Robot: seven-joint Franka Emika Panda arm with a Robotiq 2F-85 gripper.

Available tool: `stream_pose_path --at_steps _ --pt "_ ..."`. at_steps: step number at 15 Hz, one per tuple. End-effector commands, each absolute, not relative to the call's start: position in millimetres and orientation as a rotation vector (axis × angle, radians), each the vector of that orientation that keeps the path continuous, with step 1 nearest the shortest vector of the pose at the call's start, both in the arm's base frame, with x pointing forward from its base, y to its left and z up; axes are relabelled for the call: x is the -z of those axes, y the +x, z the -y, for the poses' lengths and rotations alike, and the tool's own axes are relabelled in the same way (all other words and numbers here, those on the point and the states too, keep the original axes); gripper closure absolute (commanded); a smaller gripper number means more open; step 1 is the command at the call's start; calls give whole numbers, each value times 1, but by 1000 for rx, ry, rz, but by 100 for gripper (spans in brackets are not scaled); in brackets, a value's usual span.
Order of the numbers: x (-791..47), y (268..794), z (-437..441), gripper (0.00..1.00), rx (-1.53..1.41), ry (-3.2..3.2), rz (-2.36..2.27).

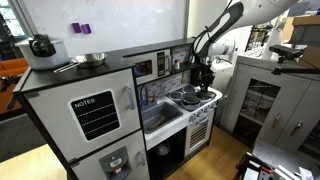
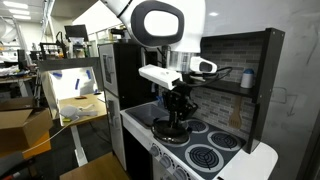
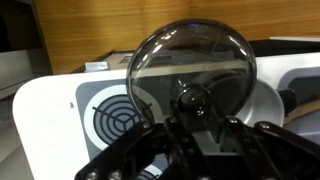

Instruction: Take the lid off the pot and put it on the stove

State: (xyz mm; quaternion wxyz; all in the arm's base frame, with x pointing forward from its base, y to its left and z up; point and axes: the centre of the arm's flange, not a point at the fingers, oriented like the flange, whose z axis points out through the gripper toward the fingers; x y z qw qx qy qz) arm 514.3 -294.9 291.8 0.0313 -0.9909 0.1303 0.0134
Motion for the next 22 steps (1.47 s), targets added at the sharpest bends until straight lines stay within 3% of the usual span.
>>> stream_pose_path --at_steps 1,12,22 --pt "-293 495 303 92 -21 -3051 -478" --pt "-296 459 346 92 84 -3043 -648" --pt "-282 462 382 92 221 -3015 -780"
